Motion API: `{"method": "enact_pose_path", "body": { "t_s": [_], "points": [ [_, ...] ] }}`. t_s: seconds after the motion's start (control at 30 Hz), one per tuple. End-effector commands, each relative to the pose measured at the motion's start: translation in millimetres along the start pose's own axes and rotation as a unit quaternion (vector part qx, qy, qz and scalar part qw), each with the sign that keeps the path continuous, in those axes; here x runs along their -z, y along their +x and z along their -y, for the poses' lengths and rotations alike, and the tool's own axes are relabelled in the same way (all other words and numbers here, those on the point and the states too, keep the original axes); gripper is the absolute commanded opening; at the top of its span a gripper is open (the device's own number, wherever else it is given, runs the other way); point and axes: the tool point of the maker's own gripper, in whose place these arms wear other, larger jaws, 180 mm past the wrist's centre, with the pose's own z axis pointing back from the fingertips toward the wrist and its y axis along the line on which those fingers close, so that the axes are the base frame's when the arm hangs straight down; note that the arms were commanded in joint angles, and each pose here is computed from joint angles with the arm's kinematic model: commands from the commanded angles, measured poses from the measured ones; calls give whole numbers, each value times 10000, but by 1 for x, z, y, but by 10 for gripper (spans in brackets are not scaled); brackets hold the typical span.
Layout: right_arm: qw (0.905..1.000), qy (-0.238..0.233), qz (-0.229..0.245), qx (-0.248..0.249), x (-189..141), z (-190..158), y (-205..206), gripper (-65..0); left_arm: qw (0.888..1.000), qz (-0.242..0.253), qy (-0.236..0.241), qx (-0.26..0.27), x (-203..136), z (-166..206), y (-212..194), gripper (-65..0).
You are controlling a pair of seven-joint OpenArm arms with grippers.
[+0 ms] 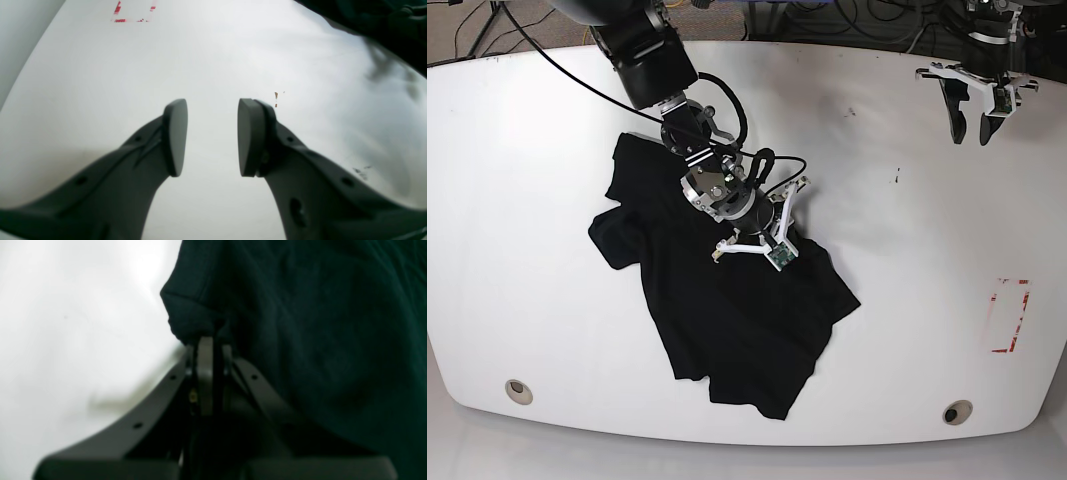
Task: Layout the t-shirt on the table in an organized manner, then fold the t-shirt properly
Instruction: 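Lower the right gripper onto the black t-shirt and pinch its edge, then reach the left gripper to the shirt's other edge and grasp it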
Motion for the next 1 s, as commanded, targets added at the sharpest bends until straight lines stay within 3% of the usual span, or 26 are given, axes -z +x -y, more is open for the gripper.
{"method": "enact_pose_path", "body": {
  "t_s": [0.0, 0.2, 0.4, 0.83, 0.97],
  "points": [
    [9981, -170, 592, 10, -10, 10, 39, -650, 9998, 199, -6, 47, -2, -2, 11, -413],
    [9947, -411, 945, -32, -33, 23, 69, -650, 9998, 199, -44, 40, -1, 1, 11, -413],
    [9870, -636, 1469, -123, -57, 37, 106, -650, 9990, 181, -397, -45, 7, 24, 7, -413],
    [9551, -1190, 2600, -774, -114, 75, 197, -650, 9887, -268, -1477, 19, 75, 105, 34, -413],
    [9498, -1318, 2678, -938, -127, 81, 211, -650, 9823, -236, -1856, 133, 93, 135, 53, -413]
  ]
}}
